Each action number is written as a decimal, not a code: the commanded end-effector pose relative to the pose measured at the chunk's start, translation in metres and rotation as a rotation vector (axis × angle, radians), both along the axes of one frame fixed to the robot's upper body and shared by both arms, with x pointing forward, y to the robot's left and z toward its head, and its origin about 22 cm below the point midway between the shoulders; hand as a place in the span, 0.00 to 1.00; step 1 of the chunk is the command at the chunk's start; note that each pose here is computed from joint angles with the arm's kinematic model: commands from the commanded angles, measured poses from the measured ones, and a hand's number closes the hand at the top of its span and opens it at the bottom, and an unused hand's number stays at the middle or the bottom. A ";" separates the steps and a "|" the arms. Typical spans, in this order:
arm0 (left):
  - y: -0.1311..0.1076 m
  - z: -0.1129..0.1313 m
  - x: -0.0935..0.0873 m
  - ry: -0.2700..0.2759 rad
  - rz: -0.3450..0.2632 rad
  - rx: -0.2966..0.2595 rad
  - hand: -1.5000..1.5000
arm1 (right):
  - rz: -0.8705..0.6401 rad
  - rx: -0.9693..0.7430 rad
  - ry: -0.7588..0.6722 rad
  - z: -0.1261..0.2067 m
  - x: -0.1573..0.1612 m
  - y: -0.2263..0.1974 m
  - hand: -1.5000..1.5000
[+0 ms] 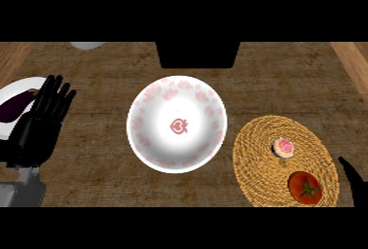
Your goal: Pick the tomato from the placemat and place it in the bowl
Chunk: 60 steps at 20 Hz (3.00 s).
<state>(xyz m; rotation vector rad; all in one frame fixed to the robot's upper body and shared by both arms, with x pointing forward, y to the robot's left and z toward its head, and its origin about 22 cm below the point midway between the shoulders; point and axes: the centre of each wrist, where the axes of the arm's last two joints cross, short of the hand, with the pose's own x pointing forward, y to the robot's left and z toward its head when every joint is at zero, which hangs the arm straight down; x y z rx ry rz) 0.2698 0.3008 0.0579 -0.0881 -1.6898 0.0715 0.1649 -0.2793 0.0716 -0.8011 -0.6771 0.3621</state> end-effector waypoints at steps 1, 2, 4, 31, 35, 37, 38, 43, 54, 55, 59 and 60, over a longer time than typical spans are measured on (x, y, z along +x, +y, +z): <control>0.009 -0.009 0.010 0.000 0.008 0.001 0.50 | -0.042 -0.020 0.020 -0.004 0.005 0.013 0.00; -0.011 0.003 -0.005 -0.020 -0.001 -0.012 0.50 | -0.042 -0.013 0.007 -0.019 0.012 0.004 0.00; -0.008 0.007 0.005 -0.011 0.016 0.003 0.50 | -0.042 -0.007 0.022 -0.013 0.017 -0.010 0.00; -0.012 -0.004 0.000 0.000 0.004 -0.004 0.50 | 0.148 -0.177 0.142 -0.041 0.053 -0.004 1.00; -0.001 0.000 -0.001 -0.002 -0.020 0.007 0.50 | 0.466 -0.200 0.058 -0.043 0.038 0.084 1.00; -0.014 0.005 0.004 -0.027 -0.078 0.006 0.50 | 0.706 -0.201 -0.007 -0.031 0.035 0.138 1.00; -0.027 0.004 0.005 -0.017 -0.107 0.001 0.50 | 0.798 -0.217 -0.039 -0.025 0.037 0.159 1.00; -0.024 0.007 0.012 -0.009 -0.089 0.014 0.50 | 1.025 -0.295 -0.189 -0.002 0.003 0.262 1.00; -0.012 -0.001 0.009 0.010 -0.012 0.016 0.50 | 0.740 -0.447 -0.471 0.054 -0.011 0.288 1.00; -0.014 -0.010 0.010 0.021 -0.019 0.006 0.50 | 0.719 -0.483 -0.486 0.071 -0.002 0.285 1.00; -0.015 -0.003 0.003 0.008 -0.037 0.008 0.50 | 0.632 -0.507 -0.496 0.085 0.011 0.285 1.00; -0.006 -0.008 0.003 0.021 -0.011 -0.002 0.50 | 0.618 -0.497 -0.519 0.086 0.004 0.286 1.00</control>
